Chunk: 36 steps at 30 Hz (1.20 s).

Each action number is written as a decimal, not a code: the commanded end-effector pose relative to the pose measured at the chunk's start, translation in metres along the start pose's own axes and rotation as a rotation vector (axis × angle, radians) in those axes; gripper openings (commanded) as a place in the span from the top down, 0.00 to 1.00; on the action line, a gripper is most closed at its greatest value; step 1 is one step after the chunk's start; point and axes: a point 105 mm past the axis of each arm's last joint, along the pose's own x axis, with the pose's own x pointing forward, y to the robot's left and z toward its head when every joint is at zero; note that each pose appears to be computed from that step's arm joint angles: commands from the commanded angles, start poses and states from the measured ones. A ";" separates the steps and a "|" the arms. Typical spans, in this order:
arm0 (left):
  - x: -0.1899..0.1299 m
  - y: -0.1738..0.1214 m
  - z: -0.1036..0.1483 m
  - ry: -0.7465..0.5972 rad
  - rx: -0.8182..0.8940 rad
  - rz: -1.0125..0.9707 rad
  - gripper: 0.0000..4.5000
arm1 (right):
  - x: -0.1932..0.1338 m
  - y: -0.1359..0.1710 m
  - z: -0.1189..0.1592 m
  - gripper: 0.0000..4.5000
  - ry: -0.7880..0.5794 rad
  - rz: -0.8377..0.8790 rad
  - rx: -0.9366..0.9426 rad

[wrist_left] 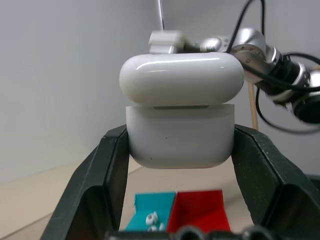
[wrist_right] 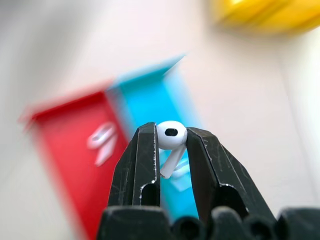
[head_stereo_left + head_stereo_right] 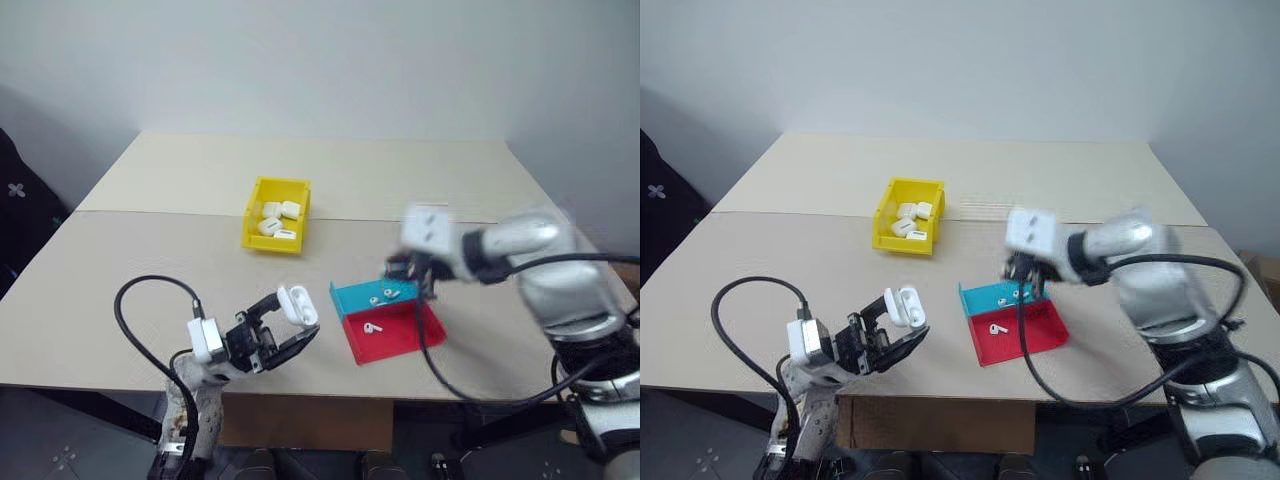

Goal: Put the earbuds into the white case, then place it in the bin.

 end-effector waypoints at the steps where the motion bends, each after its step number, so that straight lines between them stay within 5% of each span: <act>1: 0.019 0.003 0.015 -0.101 -0.037 -0.038 0.39 | -0.036 -0.012 0.053 0.86 -0.438 -0.195 0.010; 7: 0.024 -0.003 0.019 -0.098 -0.147 -0.149 0.39 | -0.057 0.013 0.091 0.86 -0.870 -0.016 0.210; 15: 0.039 0.004 0.017 -0.086 -0.142 -0.220 0.39 | -0.038 0.056 0.083 0.86 -0.912 0.165 0.193; 36: 0.037 0.001 0.024 -0.076 -0.157 -0.279 0.39 | 0.010 0.067 0.064 0.86 -0.848 0.167 0.011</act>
